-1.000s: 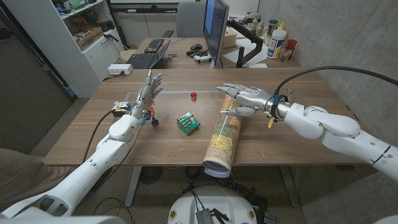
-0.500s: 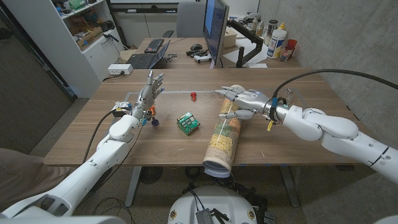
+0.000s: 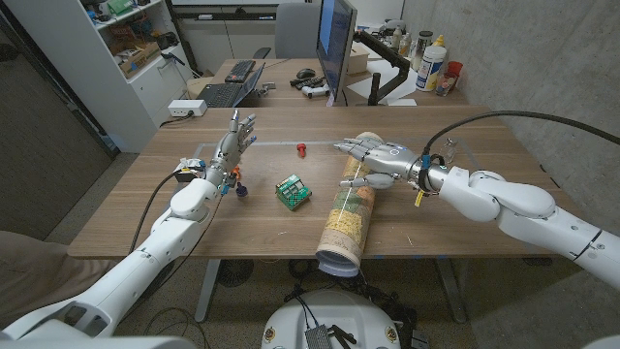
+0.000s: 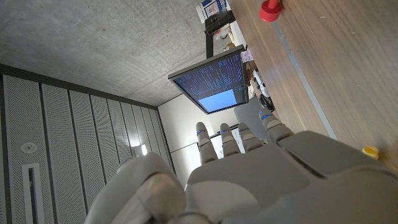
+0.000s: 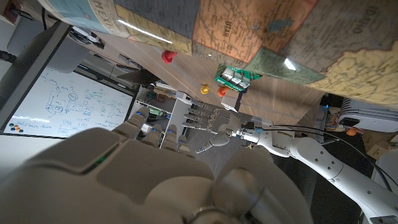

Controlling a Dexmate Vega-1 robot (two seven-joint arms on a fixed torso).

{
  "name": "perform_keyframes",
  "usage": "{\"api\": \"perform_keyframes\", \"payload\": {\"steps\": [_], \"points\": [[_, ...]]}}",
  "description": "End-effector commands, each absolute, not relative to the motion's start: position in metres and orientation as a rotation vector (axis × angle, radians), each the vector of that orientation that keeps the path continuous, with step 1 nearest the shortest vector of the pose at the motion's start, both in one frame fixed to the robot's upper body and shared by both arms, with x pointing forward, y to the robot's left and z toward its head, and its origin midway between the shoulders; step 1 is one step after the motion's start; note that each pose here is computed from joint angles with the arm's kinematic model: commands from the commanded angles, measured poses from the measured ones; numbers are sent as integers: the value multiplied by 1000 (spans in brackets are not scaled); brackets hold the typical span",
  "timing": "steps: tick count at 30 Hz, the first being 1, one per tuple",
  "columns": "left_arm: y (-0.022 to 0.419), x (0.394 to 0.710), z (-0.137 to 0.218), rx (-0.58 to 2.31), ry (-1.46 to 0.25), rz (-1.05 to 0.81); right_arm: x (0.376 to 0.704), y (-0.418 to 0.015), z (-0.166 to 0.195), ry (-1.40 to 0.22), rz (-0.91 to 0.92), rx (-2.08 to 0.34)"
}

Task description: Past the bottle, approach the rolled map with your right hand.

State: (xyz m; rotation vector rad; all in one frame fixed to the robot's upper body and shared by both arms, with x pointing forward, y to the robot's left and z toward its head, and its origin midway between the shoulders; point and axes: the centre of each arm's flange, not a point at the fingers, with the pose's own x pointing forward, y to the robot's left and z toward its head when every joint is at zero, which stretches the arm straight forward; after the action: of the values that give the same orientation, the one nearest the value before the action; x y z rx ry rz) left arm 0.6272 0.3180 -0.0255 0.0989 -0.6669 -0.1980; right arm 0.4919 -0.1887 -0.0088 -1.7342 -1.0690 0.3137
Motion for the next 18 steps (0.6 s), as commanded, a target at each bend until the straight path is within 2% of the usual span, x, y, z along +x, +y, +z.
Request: {"api": "perform_keyframes", "payload": {"steps": [1, 18], "points": [[317, 630, -25, 104, -663, -204, 496, -187, -13, -1055, 324, -1722], [317, 630, -23, 106, -669, -199, 500, -186, -18, -1036, 356, -1715]]}}
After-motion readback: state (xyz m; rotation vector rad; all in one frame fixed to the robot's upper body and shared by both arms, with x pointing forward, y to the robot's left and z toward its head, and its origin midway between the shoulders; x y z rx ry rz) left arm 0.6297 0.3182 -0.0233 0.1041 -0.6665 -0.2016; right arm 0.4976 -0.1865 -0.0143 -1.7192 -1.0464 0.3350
